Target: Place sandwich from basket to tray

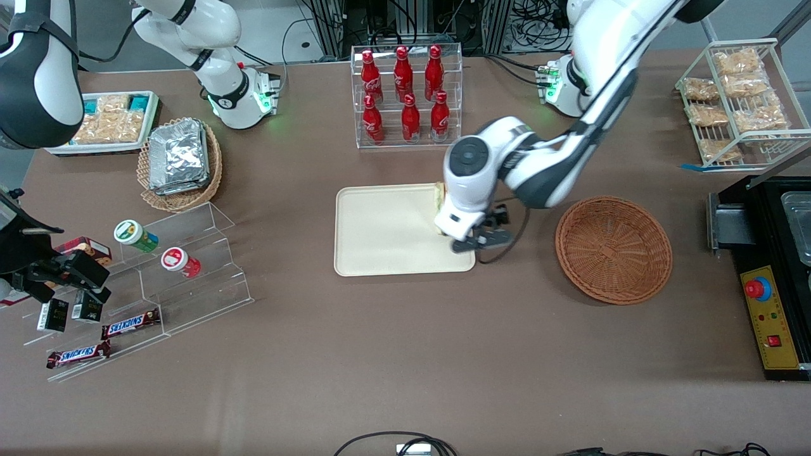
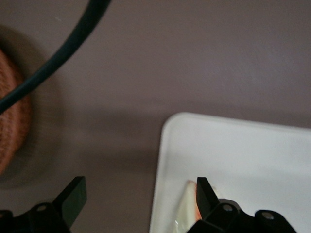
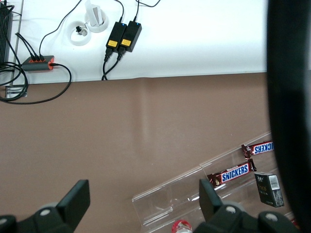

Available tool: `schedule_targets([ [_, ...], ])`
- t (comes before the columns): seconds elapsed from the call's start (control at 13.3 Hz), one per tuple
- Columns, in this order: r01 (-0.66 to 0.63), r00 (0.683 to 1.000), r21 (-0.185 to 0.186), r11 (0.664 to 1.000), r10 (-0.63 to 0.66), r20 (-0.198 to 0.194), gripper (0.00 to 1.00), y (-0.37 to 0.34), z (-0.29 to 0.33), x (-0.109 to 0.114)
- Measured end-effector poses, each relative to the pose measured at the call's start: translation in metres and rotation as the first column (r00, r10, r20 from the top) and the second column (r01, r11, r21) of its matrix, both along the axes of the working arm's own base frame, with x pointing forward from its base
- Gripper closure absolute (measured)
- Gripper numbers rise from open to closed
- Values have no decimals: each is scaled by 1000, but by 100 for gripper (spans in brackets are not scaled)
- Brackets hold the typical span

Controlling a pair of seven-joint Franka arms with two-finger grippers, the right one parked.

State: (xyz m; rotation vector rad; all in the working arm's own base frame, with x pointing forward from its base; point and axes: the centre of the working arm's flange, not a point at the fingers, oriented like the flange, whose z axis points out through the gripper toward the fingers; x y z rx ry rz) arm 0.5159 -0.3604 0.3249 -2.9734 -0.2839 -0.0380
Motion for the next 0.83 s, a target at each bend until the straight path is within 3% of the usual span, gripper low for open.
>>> schedule_targets([
  [0.23, -122, 992, 33, 992, 121, 23, 0, 65, 27, 36],
  [0.45, -221, 975, 65, 973, 221, 15, 0, 112, 53, 62],
  [0.6, -258, 966, 69, 964, 258, -5, 0, 128, 70, 72],
  [0.83, -224, 971, 76, 972, 229, -67, 0, 155, 83, 80],
])
